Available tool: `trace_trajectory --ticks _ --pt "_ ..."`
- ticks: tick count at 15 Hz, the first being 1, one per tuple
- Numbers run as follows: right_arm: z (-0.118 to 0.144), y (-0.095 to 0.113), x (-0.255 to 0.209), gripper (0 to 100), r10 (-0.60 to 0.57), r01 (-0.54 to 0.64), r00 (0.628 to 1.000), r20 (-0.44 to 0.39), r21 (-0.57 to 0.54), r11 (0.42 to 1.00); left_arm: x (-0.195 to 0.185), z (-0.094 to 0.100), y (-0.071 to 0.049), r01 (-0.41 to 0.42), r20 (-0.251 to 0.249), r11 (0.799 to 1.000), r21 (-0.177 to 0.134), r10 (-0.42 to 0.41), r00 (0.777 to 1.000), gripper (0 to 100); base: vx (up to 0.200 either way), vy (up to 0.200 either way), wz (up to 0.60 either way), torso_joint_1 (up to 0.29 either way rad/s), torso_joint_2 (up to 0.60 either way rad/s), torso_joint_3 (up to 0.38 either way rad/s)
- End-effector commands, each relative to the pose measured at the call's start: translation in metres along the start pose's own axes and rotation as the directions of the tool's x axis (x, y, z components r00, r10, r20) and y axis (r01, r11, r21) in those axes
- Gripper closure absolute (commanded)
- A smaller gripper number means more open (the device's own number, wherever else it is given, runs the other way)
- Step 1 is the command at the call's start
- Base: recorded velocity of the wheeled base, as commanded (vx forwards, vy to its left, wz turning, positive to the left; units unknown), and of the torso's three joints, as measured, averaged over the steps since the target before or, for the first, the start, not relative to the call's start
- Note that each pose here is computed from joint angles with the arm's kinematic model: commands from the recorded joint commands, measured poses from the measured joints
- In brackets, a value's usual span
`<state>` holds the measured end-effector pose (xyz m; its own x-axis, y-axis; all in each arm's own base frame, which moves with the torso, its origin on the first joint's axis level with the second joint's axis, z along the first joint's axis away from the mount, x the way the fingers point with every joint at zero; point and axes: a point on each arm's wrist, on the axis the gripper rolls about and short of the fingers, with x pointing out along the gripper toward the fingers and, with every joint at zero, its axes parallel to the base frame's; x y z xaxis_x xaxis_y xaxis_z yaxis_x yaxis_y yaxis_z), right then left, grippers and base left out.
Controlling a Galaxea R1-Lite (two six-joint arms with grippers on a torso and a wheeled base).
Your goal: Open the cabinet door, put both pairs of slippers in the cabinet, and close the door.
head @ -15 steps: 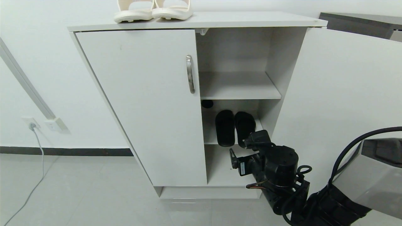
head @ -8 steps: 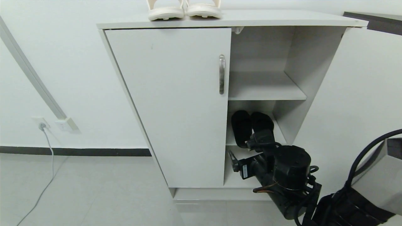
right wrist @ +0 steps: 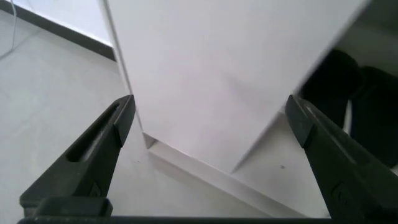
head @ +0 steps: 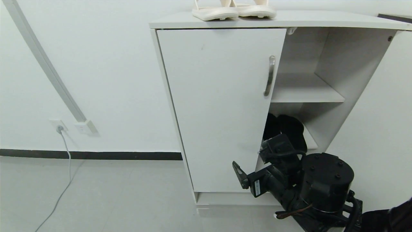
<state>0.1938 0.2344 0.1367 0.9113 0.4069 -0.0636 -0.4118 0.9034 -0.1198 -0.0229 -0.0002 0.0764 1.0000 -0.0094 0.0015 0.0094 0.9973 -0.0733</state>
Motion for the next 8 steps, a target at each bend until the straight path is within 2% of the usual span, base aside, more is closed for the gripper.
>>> trace_trajectory --ticks 1,8 --pt "0.002 -0.001 -0.001 0 -0.001 0.001 1.000 0.006 0.003 1.000 0.000 0.000 0.000 0.000 -0.001 1.000 0.000 0.000 1.000 100 0.000 0.200 0.00 -0.002 0.00 0.012" --pt "-0.006 -0.007 0.009 0 -0.043 0.043 0.999 -0.006 -0.001 0.999 0.000 0.000 0.000 0.000 -0.001 1.000 -0.002 0.000 1.000 100 0.000 0.000 0.00 0.000 0.00 0.000"
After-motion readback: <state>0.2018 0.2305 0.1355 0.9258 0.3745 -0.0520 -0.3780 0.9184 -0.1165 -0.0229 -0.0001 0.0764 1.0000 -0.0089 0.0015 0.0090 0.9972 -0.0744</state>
